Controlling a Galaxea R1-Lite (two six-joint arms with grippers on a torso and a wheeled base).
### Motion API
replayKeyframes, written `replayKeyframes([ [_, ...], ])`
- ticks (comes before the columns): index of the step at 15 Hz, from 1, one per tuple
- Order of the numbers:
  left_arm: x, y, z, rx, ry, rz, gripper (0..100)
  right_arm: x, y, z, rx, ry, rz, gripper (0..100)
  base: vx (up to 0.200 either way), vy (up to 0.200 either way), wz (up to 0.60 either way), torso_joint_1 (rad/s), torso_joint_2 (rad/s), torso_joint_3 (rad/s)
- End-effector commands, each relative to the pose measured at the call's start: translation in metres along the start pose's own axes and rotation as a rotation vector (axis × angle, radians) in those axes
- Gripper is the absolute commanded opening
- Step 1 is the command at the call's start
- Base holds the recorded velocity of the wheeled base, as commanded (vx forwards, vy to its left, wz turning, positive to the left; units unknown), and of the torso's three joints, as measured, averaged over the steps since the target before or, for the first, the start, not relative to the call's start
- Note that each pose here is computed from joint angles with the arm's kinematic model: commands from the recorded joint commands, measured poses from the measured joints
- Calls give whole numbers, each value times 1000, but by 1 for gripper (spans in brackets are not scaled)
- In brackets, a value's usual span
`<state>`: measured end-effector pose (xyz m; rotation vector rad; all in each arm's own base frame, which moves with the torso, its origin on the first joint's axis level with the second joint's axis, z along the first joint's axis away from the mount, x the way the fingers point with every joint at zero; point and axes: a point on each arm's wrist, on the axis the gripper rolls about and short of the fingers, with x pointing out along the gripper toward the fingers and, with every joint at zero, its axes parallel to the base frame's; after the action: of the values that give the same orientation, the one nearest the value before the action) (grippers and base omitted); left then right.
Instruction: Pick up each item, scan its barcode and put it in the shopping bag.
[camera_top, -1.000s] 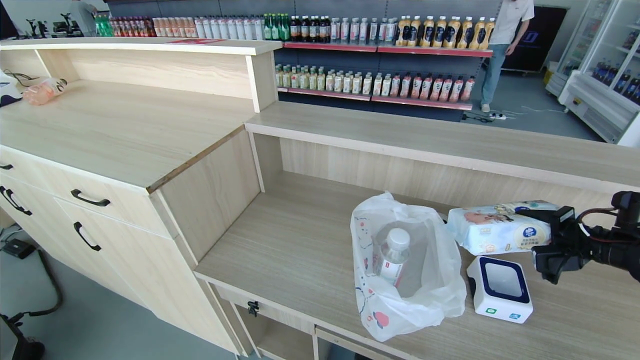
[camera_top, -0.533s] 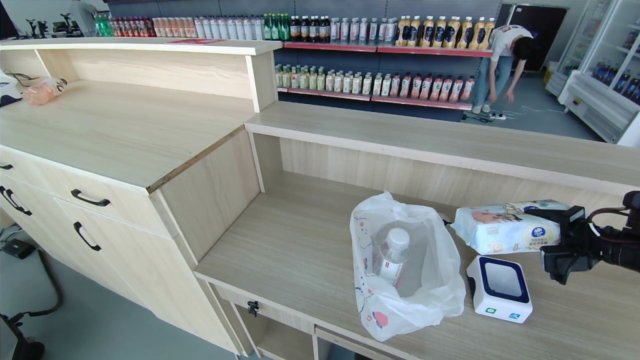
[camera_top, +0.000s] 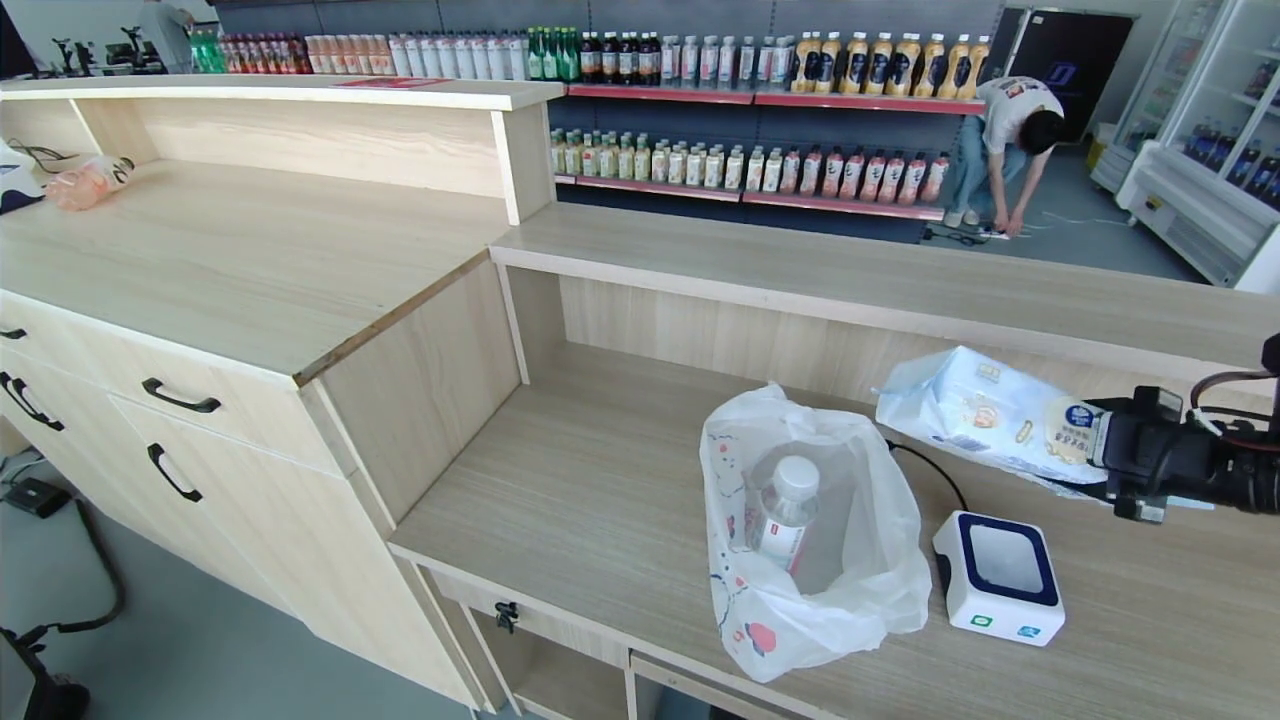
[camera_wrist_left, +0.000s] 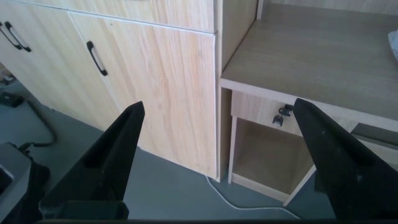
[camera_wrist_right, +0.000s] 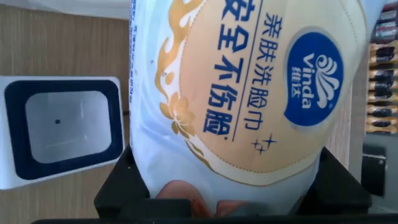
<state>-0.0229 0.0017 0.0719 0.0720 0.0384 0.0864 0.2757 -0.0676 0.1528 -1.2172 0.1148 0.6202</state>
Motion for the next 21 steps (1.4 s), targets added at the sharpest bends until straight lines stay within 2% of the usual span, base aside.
replayKeyframes([
  [1,0,0,0,0,0,1,100,-38,-5,52,113,-59,-3,0,0,0,0,0,0,0],
  [4,0,0,0,0,0,0,100,-38,0,62,177,-53,34,0,0,0,200,1,2,-1],
  [5,0,0,0,0,0,1,100,-42,-1,71,265,-54,21,0,0,0,600,2,2,2],
  [7,0,0,0,0,0,1,100,-45,1,84,445,0,-8,0,0,0,600,0,2,-2],
  [9,0,0,0,0,0,1,100,-38,7,94,658,29,8,0,0,0,600,10,7,5],
  [11,0,0,0,0,0,1,100,-34,12,97,719,57,16,0,0,0,0,0,0,0],
  [12,0,0,0,0,0,0,100,-24,24,93,836,116,54,0,0,0,0,0,0,0],
  [13,0,0,0,0,0,0,100,-21,29,90,879,134,69,0,0,0,0,0,0,0],
  [14,0,0,0,0,0,1,100,-13,41,84,925,188,99,0,0,0,0,0,0,0],
  [17,0,0,0,0,0,0,100,-4,57,72,980,252,143,0,0,0,0,0,0,0],
  [21,0,0,0,0,0,1,100,10,61,64,1036,251,127,0,0,0,0,0,0,0],
])
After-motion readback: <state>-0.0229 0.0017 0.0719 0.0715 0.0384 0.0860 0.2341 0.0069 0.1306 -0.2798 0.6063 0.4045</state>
